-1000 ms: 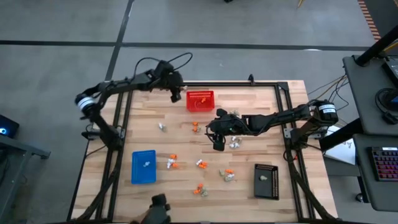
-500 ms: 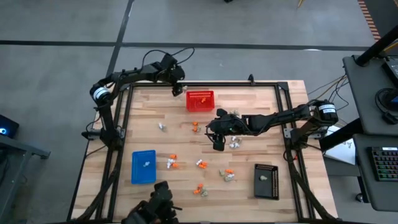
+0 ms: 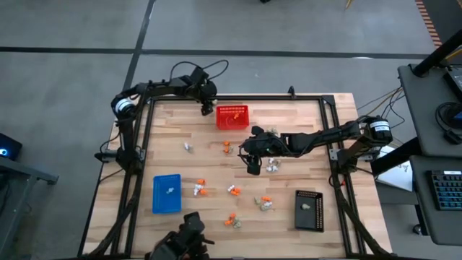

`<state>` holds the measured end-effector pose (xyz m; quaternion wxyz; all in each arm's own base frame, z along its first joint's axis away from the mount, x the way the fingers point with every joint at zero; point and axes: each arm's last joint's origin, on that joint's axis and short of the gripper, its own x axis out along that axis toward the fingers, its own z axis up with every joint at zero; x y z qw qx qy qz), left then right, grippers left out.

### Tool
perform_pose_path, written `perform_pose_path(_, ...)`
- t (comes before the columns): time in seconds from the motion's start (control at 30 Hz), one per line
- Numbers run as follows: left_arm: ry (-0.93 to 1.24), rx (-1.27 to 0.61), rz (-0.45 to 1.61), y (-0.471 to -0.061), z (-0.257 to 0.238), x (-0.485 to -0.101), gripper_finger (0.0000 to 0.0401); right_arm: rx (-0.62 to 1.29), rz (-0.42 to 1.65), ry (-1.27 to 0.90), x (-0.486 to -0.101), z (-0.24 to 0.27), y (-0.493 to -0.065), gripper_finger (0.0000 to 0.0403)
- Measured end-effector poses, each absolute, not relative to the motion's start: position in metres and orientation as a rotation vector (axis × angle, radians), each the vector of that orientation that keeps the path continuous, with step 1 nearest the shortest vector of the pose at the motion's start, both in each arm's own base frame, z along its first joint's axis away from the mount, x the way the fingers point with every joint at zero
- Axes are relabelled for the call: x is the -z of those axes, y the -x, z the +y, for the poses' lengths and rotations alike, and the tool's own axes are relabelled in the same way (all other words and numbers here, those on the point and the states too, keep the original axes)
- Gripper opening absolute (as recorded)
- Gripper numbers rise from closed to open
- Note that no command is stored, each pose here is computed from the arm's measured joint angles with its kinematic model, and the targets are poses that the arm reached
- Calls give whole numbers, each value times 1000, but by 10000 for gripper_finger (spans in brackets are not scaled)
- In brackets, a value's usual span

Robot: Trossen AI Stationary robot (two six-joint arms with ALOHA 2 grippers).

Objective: Sort Halloween decoration
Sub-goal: Put the gray skull toy into the black bin

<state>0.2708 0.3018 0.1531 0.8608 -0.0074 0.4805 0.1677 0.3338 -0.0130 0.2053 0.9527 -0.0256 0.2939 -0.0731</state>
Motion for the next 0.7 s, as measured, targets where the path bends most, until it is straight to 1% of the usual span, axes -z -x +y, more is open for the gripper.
perform_pose_path(0.57,26,-380,987,-277,306,-141,217,176,598,41,-205,-22,-333,160)
perform_pose_path(0.7,15,-389,991,-279,305,-140,207,175,598,41,-205,-22,-333,160)
